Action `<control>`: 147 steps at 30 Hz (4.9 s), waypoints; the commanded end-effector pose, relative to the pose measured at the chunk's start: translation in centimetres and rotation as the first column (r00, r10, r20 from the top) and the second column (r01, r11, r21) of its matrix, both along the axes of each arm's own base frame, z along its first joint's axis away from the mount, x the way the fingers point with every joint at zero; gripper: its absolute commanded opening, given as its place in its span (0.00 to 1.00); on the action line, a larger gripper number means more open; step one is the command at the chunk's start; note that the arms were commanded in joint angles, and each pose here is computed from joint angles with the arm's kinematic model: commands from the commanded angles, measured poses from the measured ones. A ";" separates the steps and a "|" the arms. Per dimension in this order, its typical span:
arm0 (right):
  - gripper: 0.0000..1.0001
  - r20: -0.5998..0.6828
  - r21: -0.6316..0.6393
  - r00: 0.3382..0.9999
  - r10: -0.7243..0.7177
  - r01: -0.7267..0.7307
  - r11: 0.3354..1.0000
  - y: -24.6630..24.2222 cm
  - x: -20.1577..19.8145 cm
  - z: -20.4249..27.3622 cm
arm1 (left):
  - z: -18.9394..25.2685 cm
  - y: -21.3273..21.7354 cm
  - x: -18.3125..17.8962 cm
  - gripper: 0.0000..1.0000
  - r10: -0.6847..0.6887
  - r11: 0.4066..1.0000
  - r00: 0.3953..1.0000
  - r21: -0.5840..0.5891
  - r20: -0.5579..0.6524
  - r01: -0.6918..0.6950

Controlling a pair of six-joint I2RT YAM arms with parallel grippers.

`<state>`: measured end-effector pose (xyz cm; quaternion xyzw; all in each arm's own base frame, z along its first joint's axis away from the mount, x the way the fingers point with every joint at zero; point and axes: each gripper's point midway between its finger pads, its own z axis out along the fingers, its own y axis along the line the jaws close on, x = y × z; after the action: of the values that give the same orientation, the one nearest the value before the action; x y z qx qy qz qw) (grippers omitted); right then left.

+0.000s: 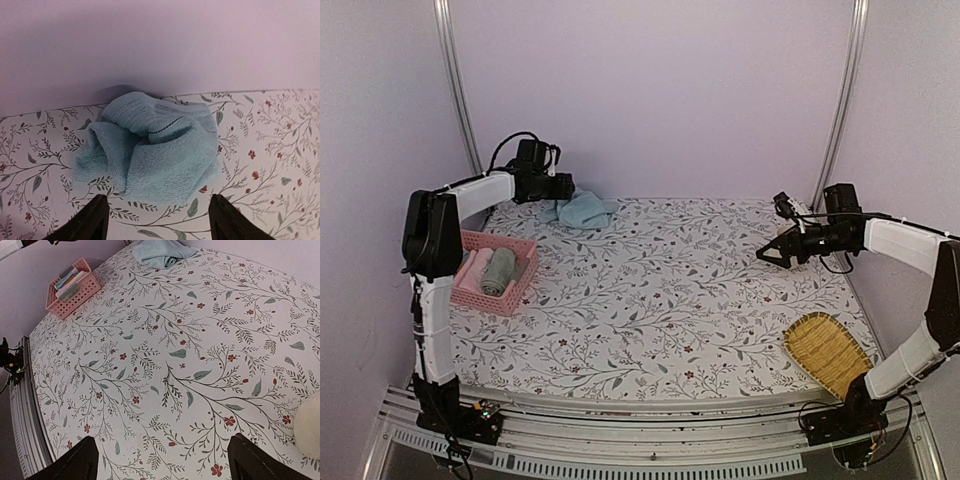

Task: Roll the towels
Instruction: Pick up the towel from the corner of the board, then put down the towel at the center of the board, then pick up the towel from the center of the board.

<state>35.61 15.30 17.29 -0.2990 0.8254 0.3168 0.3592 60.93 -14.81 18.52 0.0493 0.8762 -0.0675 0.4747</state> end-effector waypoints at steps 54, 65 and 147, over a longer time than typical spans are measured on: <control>0.58 0.070 0.045 0.980 0.187 -0.190 0.981 1.5 -0.4 5.3 | 1.7 -20.1 -25.3 0.10 -0.584 0.747 0.812 -0.405 -0.019 0.527; 0.52 0.026 -0.223 0.889 0.458 -0.441 0.869 6.7 -6.3 -0.4 | -4.0 -15.1 -28.5 0.43 -0.429 0.882 0.879 -0.309 -0.208 0.357; 0.27 -0.083 -0.521 0.625 0.776 -0.691 0.500 22.4 -13.0 -9.5 | -6.6 -15.3 -35.1 0.43 -0.443 0.870 0.855 -0.359 -0.270 0.338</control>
<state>21.20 37.95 8.88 -0.7478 0.6116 0.1997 0.1637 26.27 -29.81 11.84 0.1411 0.8980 -0.2984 0.2908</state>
